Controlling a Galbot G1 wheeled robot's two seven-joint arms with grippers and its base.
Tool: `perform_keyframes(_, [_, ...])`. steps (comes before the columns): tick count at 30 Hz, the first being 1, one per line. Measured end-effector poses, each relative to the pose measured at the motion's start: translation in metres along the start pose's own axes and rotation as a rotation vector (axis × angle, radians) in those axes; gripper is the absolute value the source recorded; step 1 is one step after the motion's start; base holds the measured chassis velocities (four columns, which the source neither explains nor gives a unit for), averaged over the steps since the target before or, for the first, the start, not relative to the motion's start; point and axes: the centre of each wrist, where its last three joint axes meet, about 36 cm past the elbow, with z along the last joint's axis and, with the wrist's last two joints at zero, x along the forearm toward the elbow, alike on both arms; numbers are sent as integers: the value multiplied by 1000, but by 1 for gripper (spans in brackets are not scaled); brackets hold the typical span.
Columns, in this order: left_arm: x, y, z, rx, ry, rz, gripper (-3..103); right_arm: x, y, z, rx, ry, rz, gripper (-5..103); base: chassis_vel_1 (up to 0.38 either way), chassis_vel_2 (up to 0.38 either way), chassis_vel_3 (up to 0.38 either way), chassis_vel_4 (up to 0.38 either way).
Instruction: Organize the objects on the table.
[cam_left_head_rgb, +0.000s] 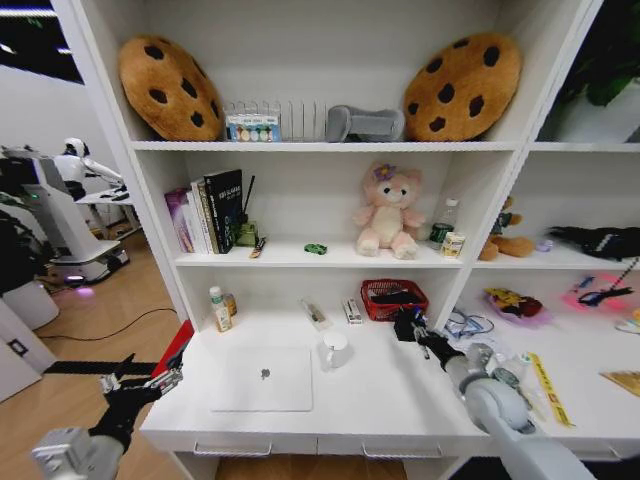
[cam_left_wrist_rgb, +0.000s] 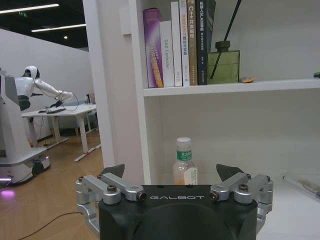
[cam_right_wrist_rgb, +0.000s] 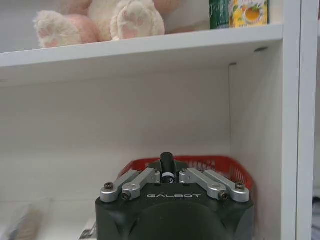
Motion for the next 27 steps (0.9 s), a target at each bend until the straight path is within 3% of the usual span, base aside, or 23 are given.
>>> perform_keyframes(5, [0,0,0,0,0,0,100,-19,-7,-3,9,-45,50,12,0,0,0,0])
perform_keyframes(8, [0,0,0,0,0,0,100,-39,-24,3,31,-105,99,12,0,0,0,0])
perform_keyframes(17, [0,0,0,0,0,0,100,-56,-45,16,90,-157,130,12,0,0,0,0])
perform_keyframes(27, [0,0,0,0,0,0,100,-78,-28,33,89,-211,131,12,0,0,0,0])
